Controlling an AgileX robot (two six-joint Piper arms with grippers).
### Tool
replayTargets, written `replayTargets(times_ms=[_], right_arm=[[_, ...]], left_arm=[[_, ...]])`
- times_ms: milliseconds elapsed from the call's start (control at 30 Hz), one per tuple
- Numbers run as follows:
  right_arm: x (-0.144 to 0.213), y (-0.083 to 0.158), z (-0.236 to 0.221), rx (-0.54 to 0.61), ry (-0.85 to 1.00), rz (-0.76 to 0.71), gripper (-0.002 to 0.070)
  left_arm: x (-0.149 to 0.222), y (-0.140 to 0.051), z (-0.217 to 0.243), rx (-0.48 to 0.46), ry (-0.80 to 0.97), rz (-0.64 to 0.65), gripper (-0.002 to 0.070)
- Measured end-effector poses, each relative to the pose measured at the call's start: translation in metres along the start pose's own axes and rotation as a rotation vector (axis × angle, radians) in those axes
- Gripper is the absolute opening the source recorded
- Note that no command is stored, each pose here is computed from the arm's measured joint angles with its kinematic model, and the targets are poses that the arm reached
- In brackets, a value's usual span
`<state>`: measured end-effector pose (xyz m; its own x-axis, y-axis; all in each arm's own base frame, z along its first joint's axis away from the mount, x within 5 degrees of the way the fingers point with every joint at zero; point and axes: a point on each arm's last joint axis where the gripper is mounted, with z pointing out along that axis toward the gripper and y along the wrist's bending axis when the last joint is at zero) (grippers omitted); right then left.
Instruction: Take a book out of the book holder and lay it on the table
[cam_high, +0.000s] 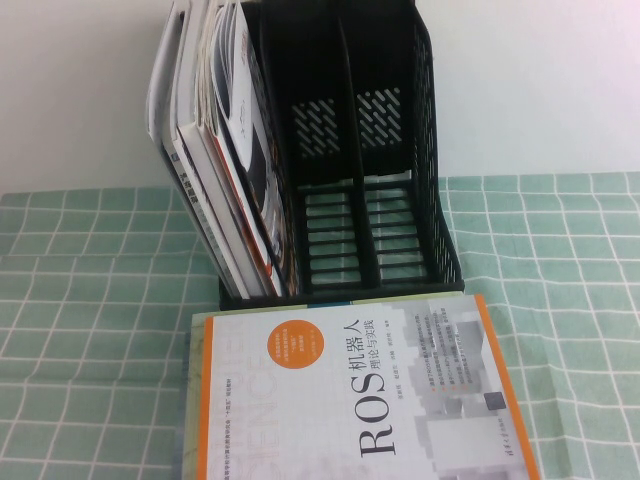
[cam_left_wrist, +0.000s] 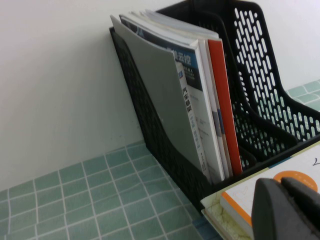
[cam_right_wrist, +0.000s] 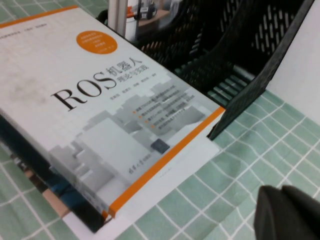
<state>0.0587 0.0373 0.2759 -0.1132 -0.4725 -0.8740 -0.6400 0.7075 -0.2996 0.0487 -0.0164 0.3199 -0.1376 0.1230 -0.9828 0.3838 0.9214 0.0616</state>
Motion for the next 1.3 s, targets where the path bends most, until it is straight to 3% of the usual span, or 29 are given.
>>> replayTargets(times_ms=[267,1033,1133,1300], right_arm=[[0.025,0.005,0.0,-0.007,0.089,0.016,-0.0001],[0.026,0.006,0.0,-0.009,0.095,0.021,-0.0001],[0.026,0.006,0.0,-0.009,0.095,0.021,-0.0001],[0.026,0.006,0.0,-0.009,0.097,0.021,-0.0001]], left_arm=[[0.002,0.0,0.0,-0.003,0.023,0.001,-0.0003],[0.003,0.0,0.0,-0.003,0.027,0.005,-0.0003],[0.007,0.002,-0.001,-0.035,0.025,-0.005,-0.0003],[0.027,0.007,-0.005,-0.191,0.026,-0.033,-0.0003]])
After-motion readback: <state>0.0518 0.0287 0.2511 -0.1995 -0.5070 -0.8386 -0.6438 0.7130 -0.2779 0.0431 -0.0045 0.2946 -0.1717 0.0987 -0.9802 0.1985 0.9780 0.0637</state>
